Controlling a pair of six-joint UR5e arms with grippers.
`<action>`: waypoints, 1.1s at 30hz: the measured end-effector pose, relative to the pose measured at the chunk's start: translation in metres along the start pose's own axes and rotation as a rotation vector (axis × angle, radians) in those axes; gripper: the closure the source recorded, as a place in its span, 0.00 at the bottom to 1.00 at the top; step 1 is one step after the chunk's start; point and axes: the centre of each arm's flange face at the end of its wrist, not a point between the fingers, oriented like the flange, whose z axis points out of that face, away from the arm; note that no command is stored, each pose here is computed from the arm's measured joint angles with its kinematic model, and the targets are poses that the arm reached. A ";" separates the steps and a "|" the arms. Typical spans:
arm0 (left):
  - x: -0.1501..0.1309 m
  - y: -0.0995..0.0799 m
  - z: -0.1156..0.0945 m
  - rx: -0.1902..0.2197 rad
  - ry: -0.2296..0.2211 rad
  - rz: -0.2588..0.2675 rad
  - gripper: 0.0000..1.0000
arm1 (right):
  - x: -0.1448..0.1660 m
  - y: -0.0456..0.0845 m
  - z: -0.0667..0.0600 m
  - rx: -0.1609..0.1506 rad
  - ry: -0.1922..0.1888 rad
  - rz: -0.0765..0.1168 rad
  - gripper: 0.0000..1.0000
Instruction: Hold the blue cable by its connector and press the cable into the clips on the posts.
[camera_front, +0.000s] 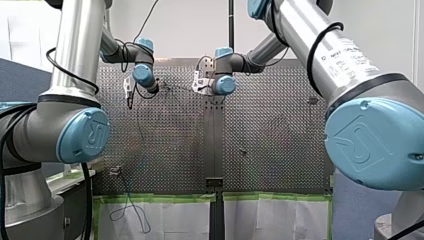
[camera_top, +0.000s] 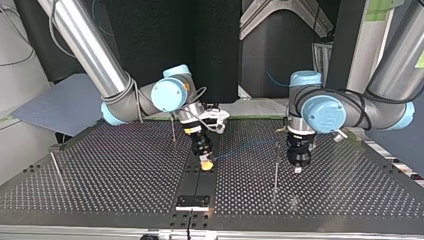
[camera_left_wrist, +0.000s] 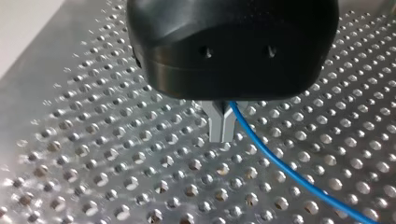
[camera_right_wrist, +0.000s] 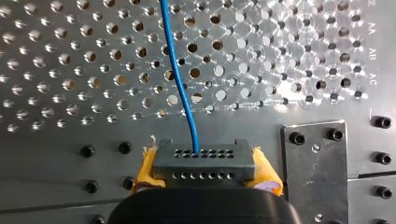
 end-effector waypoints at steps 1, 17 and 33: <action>0.001 0.001 0.001 0.000 0.002 0.001 1.00 | 0.001 0.001 0.002 -0.005 0.004 0.000 1.00; 0.001 0.006 0.004 -0.009 0.008 0.007 1.00 | 0.014 0.026 0.016 -0.107 0.045 0.008 1.00; 0.004 0.019 -0.005 -0.131 0.063 0.060 0.00 | 0.011 0.022 0.014 -0.096 0.021 0.005 1.00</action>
